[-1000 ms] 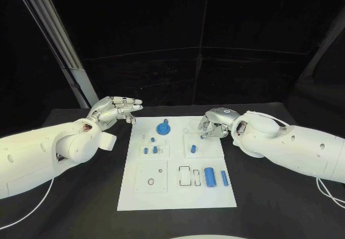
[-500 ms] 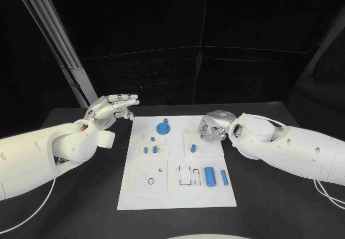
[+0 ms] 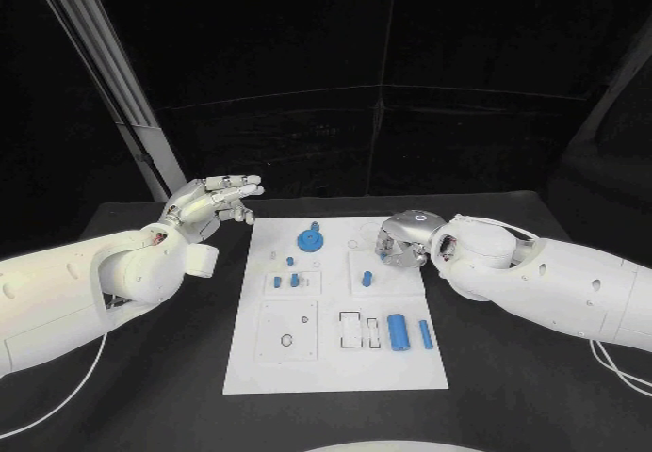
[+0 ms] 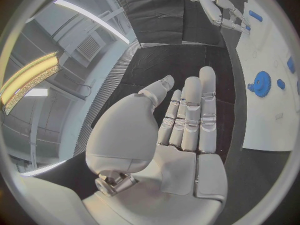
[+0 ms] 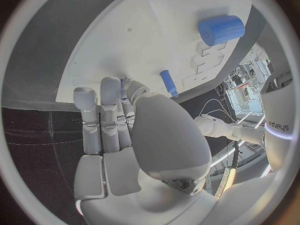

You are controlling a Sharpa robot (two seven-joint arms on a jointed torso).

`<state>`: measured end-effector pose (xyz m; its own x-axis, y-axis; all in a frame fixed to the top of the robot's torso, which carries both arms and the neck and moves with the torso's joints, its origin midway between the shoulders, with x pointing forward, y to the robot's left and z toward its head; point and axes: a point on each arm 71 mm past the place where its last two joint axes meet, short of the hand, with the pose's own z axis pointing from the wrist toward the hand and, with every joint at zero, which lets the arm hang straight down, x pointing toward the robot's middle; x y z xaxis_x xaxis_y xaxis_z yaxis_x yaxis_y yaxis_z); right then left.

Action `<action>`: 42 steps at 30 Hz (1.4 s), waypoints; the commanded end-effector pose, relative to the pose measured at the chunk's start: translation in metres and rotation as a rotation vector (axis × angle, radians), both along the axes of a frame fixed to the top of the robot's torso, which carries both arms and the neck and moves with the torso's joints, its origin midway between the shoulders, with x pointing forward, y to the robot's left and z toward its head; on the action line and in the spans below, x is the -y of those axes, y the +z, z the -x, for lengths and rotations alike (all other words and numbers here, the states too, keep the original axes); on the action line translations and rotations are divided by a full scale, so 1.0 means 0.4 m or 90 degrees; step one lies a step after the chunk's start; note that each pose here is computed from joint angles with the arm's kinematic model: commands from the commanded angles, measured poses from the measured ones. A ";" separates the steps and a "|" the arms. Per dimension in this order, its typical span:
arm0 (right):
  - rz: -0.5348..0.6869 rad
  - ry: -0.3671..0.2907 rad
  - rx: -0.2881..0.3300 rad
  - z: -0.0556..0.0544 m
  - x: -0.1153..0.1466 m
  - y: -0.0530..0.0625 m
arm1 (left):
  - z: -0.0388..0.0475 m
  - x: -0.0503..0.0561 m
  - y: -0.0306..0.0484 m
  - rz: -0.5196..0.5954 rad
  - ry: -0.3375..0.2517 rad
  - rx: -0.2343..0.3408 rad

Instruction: Assemble the parts on the task board

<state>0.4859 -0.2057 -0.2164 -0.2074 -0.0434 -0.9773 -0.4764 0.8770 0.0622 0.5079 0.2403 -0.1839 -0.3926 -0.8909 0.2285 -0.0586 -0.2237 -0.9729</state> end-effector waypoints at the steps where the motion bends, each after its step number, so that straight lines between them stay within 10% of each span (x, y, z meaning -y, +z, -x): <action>1: 0.016 0.008 -0.018 0.005 -0.003 -0.015 | 0.000 0.000 0.005 0.012 -0.004 0.005; 29: -0.031 -0.002 0.035 0.015 -0.007 0.006 | -0.002 -0.011 0.003 0.005 0.007 0.003; 42: -0.068 0.001 0.045 0.060 -0.002 0.043 | -0.004 -0.018 0.002 0.002 0.012 0.002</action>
